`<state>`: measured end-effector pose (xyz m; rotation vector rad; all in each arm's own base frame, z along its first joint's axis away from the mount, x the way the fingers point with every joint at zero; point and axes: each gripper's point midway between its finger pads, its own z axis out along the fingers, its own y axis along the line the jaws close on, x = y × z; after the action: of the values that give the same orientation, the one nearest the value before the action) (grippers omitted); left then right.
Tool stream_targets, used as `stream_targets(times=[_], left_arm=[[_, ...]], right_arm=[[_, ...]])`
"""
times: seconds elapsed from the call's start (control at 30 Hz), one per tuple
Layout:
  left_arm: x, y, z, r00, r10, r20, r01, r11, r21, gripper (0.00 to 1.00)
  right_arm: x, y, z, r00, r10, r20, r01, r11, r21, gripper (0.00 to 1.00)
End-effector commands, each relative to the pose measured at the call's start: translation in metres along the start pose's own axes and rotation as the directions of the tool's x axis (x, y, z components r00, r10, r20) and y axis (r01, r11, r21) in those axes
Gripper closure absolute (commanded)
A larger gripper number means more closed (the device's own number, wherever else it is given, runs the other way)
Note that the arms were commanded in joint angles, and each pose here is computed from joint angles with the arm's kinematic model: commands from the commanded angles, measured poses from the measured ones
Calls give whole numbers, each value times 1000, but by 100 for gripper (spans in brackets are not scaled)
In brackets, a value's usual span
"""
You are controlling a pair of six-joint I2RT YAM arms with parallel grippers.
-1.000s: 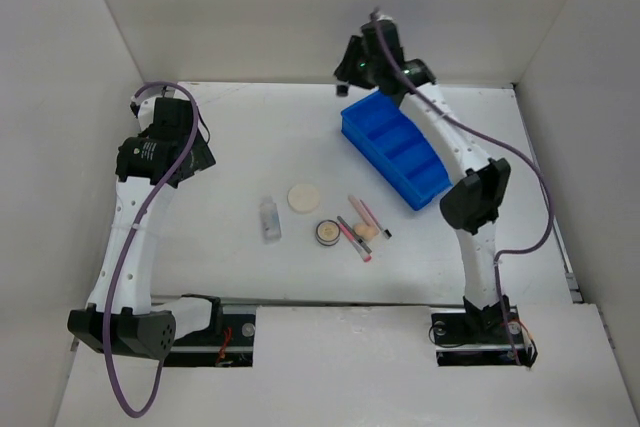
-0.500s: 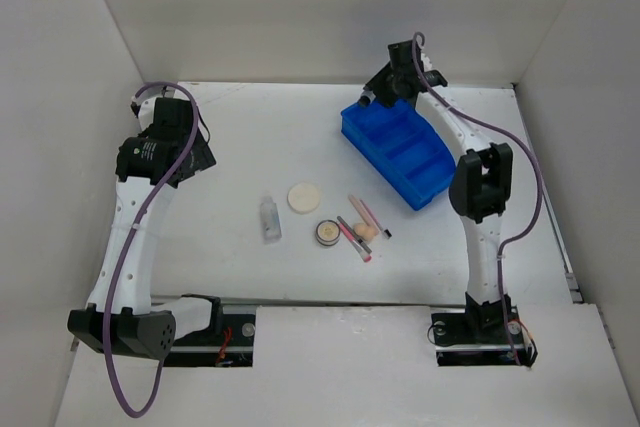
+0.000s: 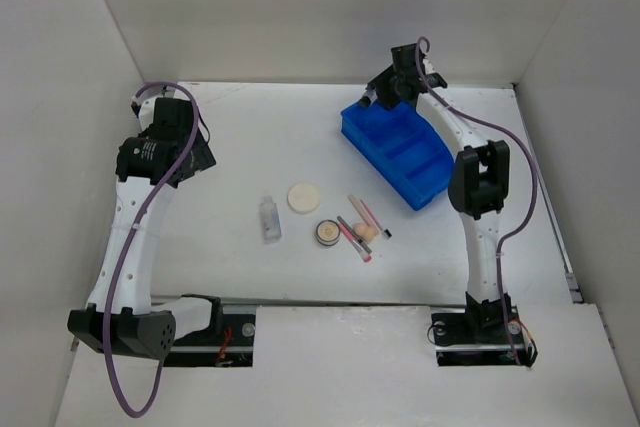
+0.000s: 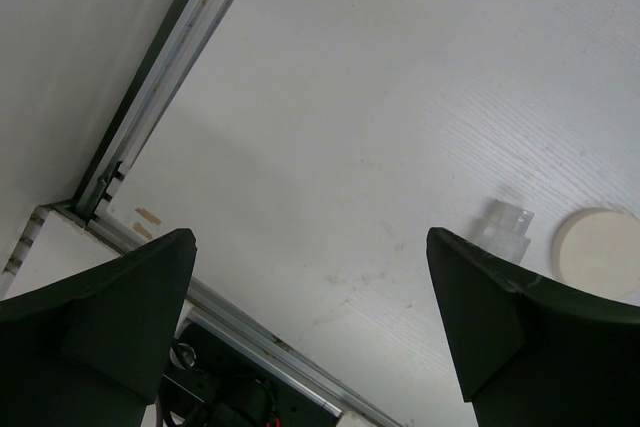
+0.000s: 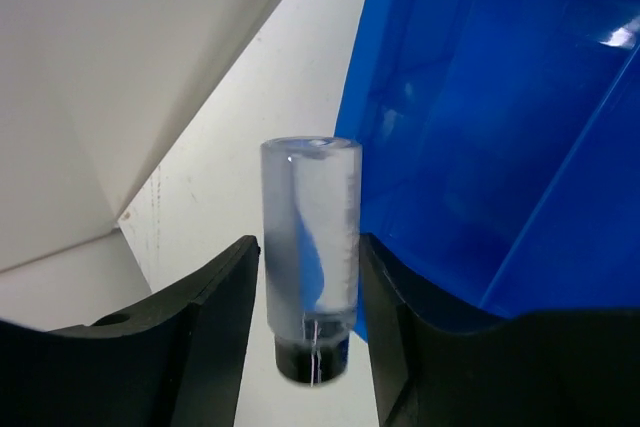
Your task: Organize the makeup
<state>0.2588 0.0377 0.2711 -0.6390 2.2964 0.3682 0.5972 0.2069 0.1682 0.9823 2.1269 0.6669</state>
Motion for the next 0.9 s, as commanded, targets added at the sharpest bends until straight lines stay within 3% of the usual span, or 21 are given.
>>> stream_targets(times=[0.0,0.23,0.4,0.5,0.63,0.7,0.77,0.87], left_arm=[[-3,5,-4,1000,2,10,-2,1000,-3,0],[-3,6,-6,1000,2,10,-2,1000,-3,0],[-2,2,-4,1000,-2,-3,2,1000,4,0],[-1,1,-4,1000,-2,-8,2,1000,13,0],[-1,1,-4,1000,-2,-8,2,1000,13,0],[-2,2,-4,1000,-2,-2,2,1000,3,0],[-2,2,-4,1000,-2,-2,2,1000,3,0],[0,0,-2,1000,-2,-7,2,1000,11,0]], right_arm=[[-15,12,3,999,26,32,-24,998,-51,49],[-21,3,4,999,21,47,-20,1000,-22,37],[-32,20,-24,997,-32,73,37,997,-63,39],[-19,32,-39,983,-170,70,177,978,-111,42],[24,61,-82,877,-474,81,480,855,-197,41],[73,53,-94,751,-658,51,656,737,-163,35],[112,32,-100,641,-767,-5,759,636,-139,18],[180,7,-109,549,-829,-108,805,559,-197,15]])
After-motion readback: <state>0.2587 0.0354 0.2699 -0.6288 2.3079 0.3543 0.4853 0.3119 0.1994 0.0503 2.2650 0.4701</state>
